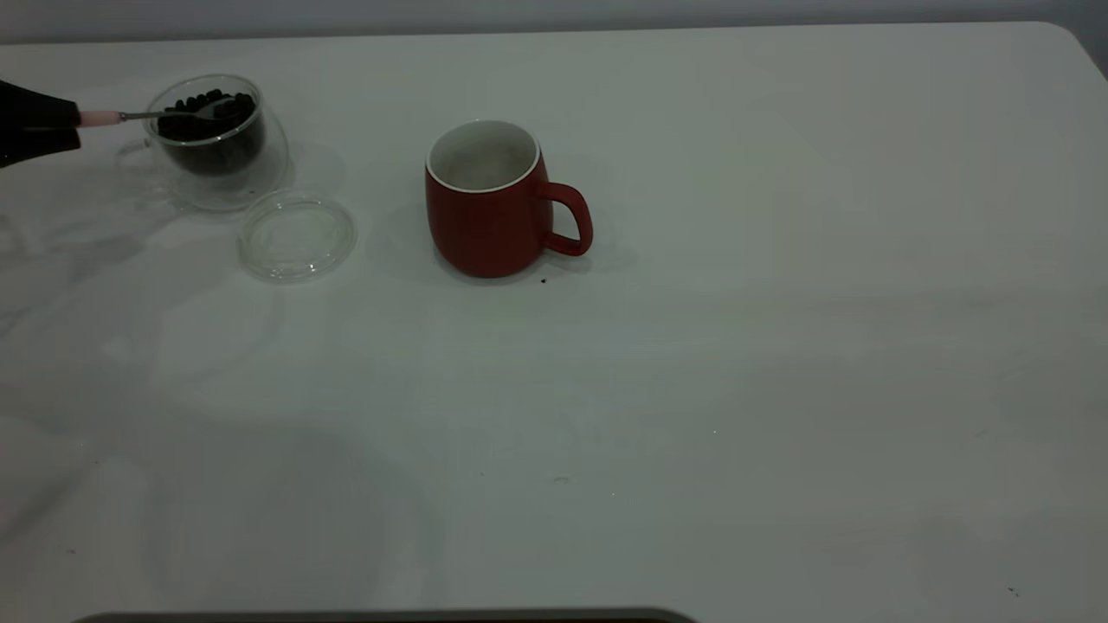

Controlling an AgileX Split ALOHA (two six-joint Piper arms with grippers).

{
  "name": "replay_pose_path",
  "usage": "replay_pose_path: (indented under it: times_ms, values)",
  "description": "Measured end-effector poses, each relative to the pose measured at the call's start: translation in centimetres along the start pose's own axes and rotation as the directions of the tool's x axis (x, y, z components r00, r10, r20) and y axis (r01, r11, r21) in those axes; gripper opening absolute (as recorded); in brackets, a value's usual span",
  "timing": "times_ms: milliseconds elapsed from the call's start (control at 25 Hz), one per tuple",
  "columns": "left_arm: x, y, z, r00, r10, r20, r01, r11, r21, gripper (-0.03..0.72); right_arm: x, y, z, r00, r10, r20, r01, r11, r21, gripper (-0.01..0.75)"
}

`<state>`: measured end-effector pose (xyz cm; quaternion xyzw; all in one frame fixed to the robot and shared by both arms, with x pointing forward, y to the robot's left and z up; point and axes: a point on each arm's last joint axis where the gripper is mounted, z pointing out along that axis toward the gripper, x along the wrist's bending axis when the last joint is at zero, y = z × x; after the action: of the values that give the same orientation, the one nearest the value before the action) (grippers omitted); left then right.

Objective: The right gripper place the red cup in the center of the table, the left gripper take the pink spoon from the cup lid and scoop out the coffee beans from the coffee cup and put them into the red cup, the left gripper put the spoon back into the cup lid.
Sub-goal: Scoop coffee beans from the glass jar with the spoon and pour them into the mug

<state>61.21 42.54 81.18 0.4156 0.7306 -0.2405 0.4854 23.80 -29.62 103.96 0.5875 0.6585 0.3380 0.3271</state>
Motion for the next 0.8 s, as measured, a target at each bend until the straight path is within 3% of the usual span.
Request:
replay_pose_path:
  times_ms: [400,800]
  values:
    - [0.3,-0.1,-2.0,0.998,0.010,0.066,-0.011,1.000,0.007,0.123,0.0,0.0,0.0,1.000,0.000,0.000,0.000,1.000,0.000,0.586]
    - [0.3,-0.2,-2.0,0.996,0.061,0.068,-0.062,0.998,0.021,0.123,0.0,0.0,0.0,1.000,0.000,0.000,0.000,1.000,0.000,0.586]
